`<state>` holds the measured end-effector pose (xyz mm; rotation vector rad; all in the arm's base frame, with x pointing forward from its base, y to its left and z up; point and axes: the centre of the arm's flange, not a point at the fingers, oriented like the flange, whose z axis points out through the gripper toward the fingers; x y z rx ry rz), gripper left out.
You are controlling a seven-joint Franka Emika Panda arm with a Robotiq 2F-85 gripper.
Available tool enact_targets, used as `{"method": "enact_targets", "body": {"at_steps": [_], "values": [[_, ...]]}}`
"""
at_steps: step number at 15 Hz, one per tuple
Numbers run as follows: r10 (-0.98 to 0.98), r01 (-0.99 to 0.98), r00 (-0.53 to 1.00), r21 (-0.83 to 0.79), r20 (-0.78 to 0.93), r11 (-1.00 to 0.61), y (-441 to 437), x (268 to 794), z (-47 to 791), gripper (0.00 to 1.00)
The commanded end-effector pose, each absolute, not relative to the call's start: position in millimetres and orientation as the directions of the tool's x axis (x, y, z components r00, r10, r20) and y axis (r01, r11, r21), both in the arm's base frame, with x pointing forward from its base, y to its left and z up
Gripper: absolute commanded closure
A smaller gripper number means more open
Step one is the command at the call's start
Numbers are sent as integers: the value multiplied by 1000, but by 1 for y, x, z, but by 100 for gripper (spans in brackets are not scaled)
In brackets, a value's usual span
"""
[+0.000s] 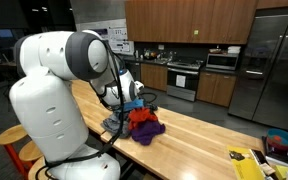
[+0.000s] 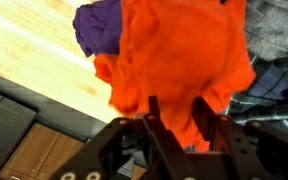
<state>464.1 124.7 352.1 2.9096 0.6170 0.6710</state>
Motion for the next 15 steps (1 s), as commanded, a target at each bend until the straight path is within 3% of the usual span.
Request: {"method": "enact_targets", "body": {"at_steps": [1,5,10,15], "values": [[383,340,840,176,385,-924,124,475,364,28],[338,301,876,159,344,-940,119,496,370,2],[248,226,934,112,258,-968,98,538,381,0],[269,239,949,179,167,-954,65,590,409,0]]}}
